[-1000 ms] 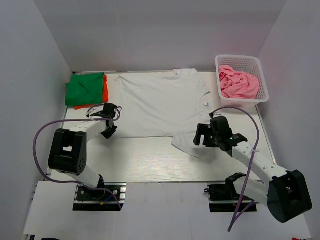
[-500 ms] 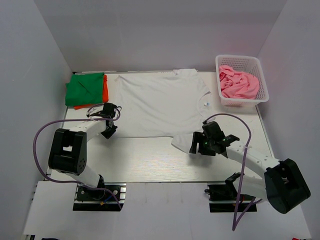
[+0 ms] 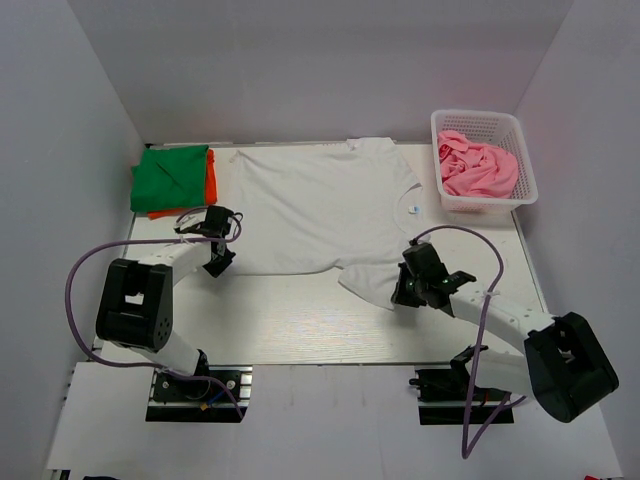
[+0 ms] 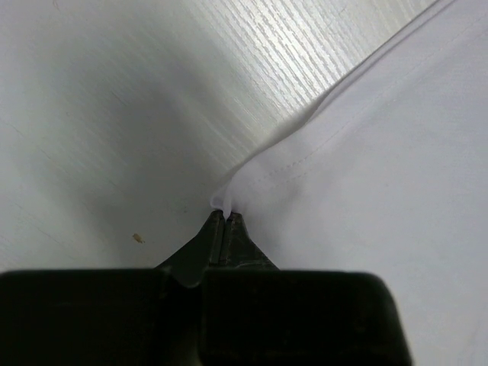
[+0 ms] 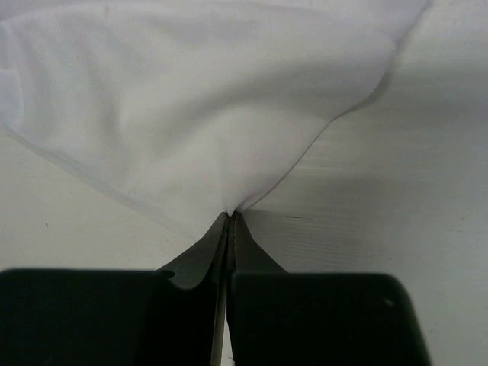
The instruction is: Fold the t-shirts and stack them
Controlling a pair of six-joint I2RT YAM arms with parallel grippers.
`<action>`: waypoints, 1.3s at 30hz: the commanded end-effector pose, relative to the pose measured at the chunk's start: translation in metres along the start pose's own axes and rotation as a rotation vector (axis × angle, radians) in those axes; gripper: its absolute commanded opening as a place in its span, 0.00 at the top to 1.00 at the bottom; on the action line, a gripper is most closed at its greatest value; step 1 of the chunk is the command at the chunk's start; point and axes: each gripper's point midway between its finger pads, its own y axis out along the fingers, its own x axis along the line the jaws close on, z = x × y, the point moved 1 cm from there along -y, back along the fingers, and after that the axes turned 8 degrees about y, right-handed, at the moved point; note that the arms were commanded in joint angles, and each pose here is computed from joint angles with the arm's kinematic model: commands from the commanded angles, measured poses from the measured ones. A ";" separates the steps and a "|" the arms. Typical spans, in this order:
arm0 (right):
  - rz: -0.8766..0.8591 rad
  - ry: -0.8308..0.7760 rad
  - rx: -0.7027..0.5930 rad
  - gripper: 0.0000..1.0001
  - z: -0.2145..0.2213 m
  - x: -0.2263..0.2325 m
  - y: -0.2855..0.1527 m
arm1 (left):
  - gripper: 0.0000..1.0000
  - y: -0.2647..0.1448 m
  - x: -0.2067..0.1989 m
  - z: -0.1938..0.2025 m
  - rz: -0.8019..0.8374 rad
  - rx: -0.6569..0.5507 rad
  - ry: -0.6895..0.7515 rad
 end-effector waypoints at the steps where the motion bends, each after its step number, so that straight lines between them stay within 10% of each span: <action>1: -0.038 -0.015 -0.101 1.00 -0.021 0.010 -0.008 | 1.00 -0.012 -0.002 -0.004 0.047 -0.010 0.000; 22: -0.048 0.040 -0.632 1.00 -0.169 0.060 -0.070 | 1.00 -0.049 -0.051 -0.071 0.125 -0.080 -0.010; 39: 0.050 -0.023 -0.660 1.00 -0.259 0.079 -0.043 | 1.00 -0.025 -0.080 -0.131 0.093 -0.105 -0.102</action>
